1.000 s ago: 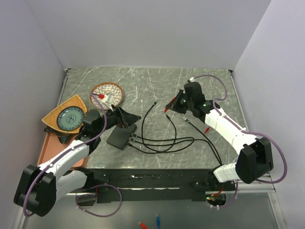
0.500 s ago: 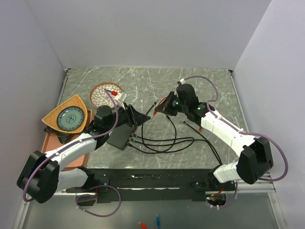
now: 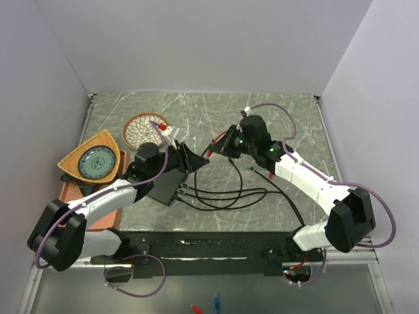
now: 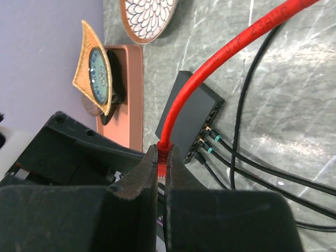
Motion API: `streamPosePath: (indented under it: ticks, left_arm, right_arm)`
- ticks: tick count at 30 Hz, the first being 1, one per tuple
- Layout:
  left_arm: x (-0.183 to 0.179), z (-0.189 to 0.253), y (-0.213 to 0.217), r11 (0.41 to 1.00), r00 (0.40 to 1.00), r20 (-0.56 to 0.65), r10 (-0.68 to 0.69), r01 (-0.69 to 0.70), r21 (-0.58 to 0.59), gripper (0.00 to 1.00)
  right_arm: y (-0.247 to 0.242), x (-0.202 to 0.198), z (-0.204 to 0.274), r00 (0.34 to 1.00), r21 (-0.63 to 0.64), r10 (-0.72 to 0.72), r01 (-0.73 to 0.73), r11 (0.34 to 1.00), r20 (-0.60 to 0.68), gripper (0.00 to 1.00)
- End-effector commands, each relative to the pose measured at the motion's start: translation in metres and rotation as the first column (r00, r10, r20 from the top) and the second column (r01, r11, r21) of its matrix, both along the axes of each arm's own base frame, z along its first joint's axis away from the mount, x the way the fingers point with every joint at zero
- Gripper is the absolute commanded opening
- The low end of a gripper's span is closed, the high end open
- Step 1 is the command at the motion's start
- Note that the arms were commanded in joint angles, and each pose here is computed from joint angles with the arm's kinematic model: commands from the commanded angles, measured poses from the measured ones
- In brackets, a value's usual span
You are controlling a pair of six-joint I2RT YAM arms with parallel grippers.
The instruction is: Insert the plug into the switch port
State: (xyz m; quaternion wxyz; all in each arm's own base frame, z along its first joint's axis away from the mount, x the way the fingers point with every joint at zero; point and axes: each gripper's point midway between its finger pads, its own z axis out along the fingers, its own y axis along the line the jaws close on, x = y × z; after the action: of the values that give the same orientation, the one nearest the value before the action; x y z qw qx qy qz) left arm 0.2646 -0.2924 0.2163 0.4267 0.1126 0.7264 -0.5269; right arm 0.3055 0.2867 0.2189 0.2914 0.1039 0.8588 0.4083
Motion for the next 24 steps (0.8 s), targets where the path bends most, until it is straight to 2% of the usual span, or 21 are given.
streamPosePath:
  ticks: [1,7,10,11,13,17,18,24]
  left_arm:
    - [0.006,0.024,-0.009,0.999,0.998,0.068,-0.014,0.016,-0.036,0.51]
    - [0.006,0.025,-0.012,0.999,0.997,0.067,-0.03,0.033,-0.043,0.46]
    - [0.002,0.029,-0.012,0.997,0.996,0.076,-0.043,0.047,-0.055,0.51]
    - [0.0,0.031,-0.012,0.997,0.996,0.077,-0.049,0.053,-0.059,0.57]
    - [-0.004,0.033,-0.011,0.996,0.995,0.085,-0.057,0.063,-0.064,0.62]
    - [-0.012,0.046,-0.005,0.995,0.99,0.132,-0.053,0.064,-0.08,0.67]
    - [-0.014,0.046,-0.003,0.995,0.989,0.139,-0.055,0.066,-0.081,0.68]
    - [-0.03,0.062,0.0,0.986,0.976,0.202,-0.083,0.111,-0.128,0.69]
  right_arm:
    - [0.01,-0.003,0.031,0.997,0.064,0.019,-0.024,0.998,0.08,0.0]
    - [0.019,-0.007,0.033,0.995,0.071,0.051,-0.057,0.996,0.09,0.0]
    - [0.016,-0.006,0.036,0.989,0.065,0.059,-0.069,0.996,0.139,0.0]
    - [0.017,-0.004,0.043,0.981,0.073,0.061,-0.076,0.994,0.186,0.0]
    - [0.011,-0.009,0.046,0.961,0.055,0.079,-0.097,0.994,0.266,0.0]
    - [0.001,-0.019,0.067,0.877,0.06,0.096,-0.141,0.988,0.471,0.0]
    - [0.0,-0.021,0.079,0.835,0.053,0.104,-0.157,0.986,0.541,0.0]
    - [-0.01,-0.05,0.105,0.667,0.034,0.141,-0.242,0.97,0.731,0.0]
